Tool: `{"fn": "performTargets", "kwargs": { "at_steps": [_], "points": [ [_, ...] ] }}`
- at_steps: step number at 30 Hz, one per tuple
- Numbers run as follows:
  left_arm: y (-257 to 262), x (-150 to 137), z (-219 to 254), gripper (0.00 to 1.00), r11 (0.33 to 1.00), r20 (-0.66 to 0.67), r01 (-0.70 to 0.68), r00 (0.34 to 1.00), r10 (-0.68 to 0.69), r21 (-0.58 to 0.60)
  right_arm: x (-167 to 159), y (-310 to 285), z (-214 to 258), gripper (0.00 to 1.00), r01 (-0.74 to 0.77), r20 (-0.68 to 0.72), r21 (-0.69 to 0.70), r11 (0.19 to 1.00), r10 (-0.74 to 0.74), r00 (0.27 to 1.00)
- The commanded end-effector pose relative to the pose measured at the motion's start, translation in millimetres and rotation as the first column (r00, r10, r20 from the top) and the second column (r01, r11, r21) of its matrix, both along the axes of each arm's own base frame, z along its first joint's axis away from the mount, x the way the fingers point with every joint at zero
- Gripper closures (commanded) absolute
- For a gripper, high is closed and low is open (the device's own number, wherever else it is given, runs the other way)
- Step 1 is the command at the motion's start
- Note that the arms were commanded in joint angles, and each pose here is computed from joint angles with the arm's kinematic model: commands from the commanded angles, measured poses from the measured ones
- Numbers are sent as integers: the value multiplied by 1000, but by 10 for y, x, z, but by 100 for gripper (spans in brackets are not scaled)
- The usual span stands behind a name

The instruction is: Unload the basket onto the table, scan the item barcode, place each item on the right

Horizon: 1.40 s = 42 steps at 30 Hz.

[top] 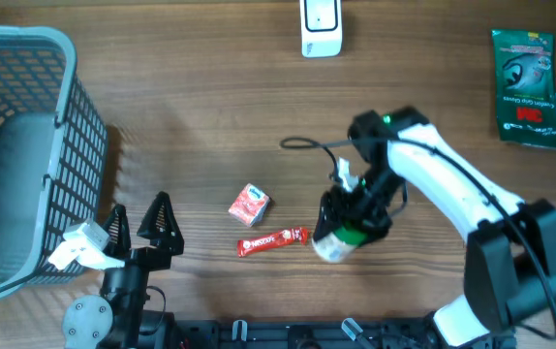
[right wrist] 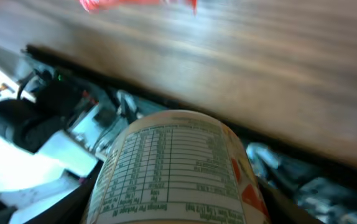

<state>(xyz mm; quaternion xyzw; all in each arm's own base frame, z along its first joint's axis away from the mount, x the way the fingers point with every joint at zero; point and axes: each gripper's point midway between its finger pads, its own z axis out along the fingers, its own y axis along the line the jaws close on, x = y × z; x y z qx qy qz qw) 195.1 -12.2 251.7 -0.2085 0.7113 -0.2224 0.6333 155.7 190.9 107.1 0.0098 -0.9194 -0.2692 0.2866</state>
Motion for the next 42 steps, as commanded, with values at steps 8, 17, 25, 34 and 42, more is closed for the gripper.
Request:
{"fn": "performTargets", "kwargs": {
  "at_steps": [8, 17, 25, 34, 42],
  "points": [
    [-30, 2, -13, 0, 1000, 1, 17, 1000, -17, 6, -247, 147, 237, 56, 99, -102, 149, 984, -84, 991],
    [-30, 1, -10, 0, 1000, 1, 17, 1000, -17, 6, 110, 118, 291, 54, 139, 188, 123, 983, -161, 969],
    [-30, 2, -12, 0, 1000, 1, 17, 1000, -17, 6, 1256, -48, 833, 55, 342, 672, 70, 937, -297, 678],
    [-30, 2, -12, 0, 1000, 1, 17, 1000, -17, 6, 2327, -717, 1437, 59, 644, 971, 57, 763, -193, 143],
    [-30, 1, -11, 0, 1000, 1, 17, 1000, -17, 6, 3083, -413, 1164, 60, 527, 999, 21, 850, -34, 15]
  ]
}}
